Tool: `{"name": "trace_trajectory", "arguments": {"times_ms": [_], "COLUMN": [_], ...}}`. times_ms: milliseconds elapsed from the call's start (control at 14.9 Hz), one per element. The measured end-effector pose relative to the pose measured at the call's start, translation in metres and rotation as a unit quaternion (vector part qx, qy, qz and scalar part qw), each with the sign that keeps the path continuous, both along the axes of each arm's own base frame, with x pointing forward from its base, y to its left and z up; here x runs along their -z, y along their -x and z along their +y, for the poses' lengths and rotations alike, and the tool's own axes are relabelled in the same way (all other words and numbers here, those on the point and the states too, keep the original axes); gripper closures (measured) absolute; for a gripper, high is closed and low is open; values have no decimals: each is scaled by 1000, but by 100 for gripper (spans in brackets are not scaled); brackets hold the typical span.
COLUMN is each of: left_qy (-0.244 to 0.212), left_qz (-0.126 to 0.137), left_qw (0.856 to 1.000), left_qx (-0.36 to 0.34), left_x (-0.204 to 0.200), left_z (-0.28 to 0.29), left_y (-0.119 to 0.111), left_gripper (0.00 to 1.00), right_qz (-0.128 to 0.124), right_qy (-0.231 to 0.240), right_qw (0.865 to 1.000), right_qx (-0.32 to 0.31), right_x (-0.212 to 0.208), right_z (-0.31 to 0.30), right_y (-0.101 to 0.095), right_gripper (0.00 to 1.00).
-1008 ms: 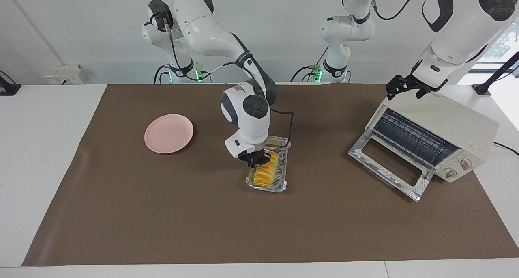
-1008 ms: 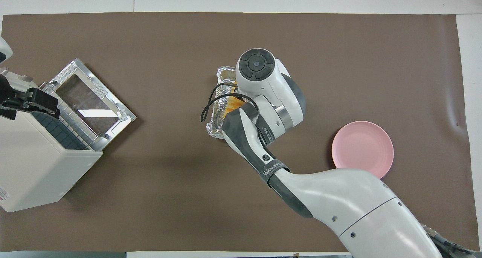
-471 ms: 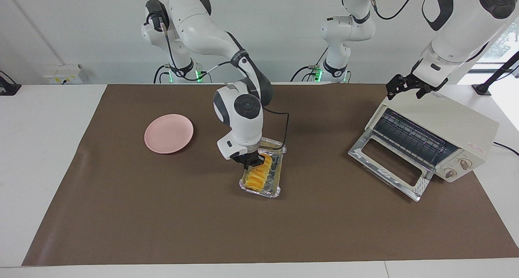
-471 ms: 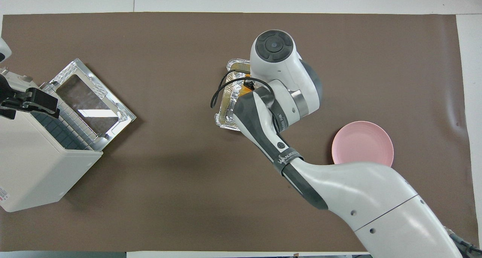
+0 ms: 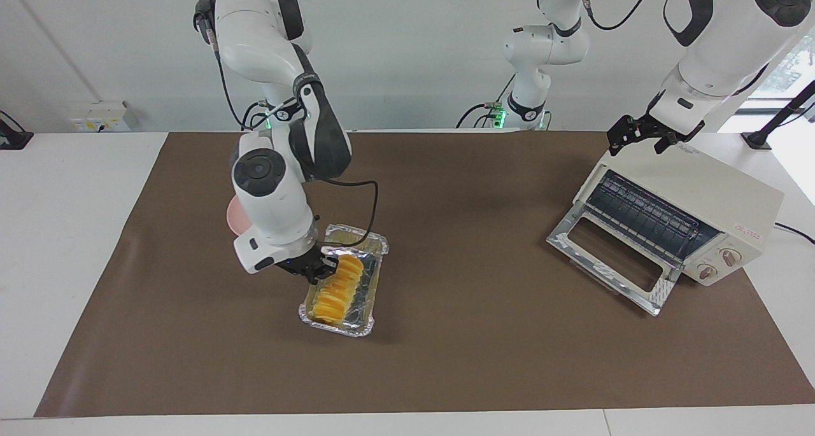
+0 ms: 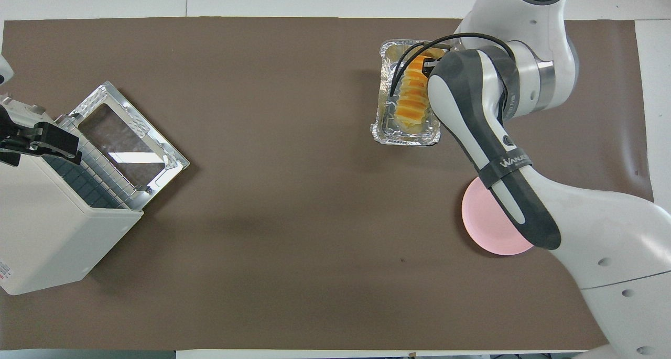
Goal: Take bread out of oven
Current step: 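Slide the foil tray with the right gripper beyond the pink plate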
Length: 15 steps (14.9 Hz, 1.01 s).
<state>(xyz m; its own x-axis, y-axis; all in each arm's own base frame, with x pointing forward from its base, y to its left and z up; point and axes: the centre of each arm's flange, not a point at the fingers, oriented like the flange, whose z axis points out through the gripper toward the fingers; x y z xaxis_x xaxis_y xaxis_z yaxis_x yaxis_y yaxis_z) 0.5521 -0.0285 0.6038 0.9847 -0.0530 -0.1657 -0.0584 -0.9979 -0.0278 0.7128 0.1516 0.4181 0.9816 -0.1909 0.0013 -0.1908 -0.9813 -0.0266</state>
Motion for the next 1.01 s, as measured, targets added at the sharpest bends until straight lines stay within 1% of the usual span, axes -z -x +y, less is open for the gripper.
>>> {"name": "trace_trajectory", "arguments": {"times_ms": [269,403,538,739,1008], "left_qy": [0,0,0,0,0], "left_qz": [0,0,0,0,0], "left_qw": [1000,1000,1000,1000,1000], "left_qx": [0,0,0,0,0], "left_x": [0,0,0,0,0], "left_z": [0,0,0,0,0], "left_y": [0,0,0,0,0], "left_gripper": [0,0,0,0,0], "right_qz": [-1,3,0,-5,-13], "right_qy": [1,0,-3,-4,-2], "right_qw": [999,998,997,996,992], "right_qx": [-51,-69,-79,-86,-122], "right_x": [11,20,35,62,82], "right_z": [-89,-128,-153,-153,-150], "right_y": [-15,-17,-18,-15,-11], "right_gripper": [99,99,99,99,99]}}
